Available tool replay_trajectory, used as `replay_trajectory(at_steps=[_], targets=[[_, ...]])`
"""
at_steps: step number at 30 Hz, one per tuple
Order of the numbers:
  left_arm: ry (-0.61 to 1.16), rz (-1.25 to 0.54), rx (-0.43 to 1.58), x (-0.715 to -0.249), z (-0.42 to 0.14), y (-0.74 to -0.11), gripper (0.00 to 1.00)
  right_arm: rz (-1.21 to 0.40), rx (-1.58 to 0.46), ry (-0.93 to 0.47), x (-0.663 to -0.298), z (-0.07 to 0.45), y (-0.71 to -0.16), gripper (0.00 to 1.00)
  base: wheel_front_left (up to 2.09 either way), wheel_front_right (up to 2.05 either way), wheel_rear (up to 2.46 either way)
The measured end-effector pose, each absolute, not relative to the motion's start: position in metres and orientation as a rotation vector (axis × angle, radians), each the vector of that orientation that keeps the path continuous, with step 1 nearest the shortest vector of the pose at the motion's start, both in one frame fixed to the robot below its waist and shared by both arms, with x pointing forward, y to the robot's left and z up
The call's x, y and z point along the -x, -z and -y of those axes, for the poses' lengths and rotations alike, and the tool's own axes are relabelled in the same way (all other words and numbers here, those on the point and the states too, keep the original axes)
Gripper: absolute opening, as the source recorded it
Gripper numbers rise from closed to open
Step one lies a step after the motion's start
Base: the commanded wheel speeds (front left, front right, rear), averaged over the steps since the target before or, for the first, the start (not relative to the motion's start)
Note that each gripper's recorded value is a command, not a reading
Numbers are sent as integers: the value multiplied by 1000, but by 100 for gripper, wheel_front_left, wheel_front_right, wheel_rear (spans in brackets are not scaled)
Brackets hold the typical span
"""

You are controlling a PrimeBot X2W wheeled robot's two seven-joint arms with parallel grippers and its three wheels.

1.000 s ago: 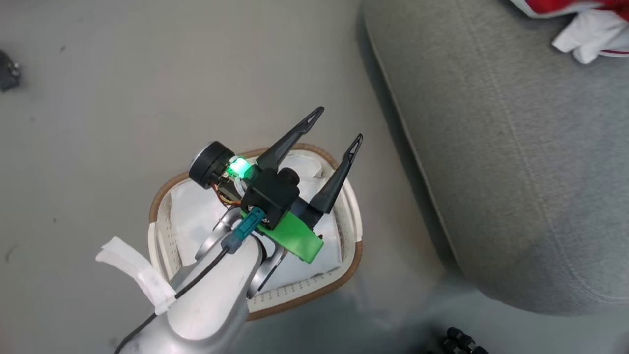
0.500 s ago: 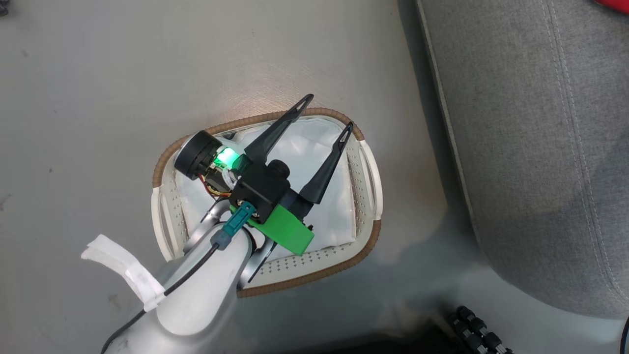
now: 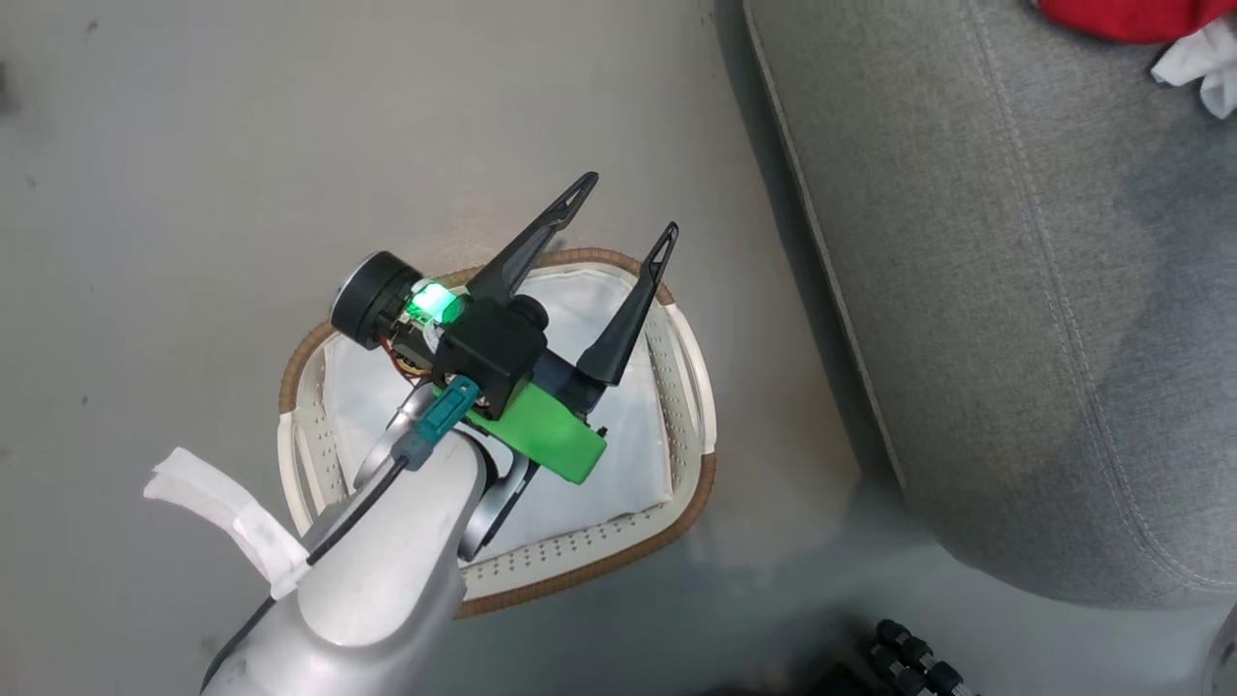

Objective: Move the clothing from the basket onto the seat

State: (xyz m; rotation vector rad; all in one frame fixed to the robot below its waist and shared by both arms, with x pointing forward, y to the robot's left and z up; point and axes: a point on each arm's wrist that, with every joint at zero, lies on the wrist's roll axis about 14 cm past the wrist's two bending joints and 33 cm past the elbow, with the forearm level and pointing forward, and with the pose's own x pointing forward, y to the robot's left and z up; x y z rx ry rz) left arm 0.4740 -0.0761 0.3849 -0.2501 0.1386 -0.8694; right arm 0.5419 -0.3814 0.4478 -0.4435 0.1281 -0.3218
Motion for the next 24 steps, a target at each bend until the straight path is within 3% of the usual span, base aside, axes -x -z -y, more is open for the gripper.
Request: replay_trajectory(at_steps=[15,24], targets=[[669,-62,264,-480,41,-444,100,29,386,261,-505,344,-515,100,0,0,0],[454,-30,248,-471,-24,-468,100,149,253,143,-491,280,-547,100,0,0,0]])
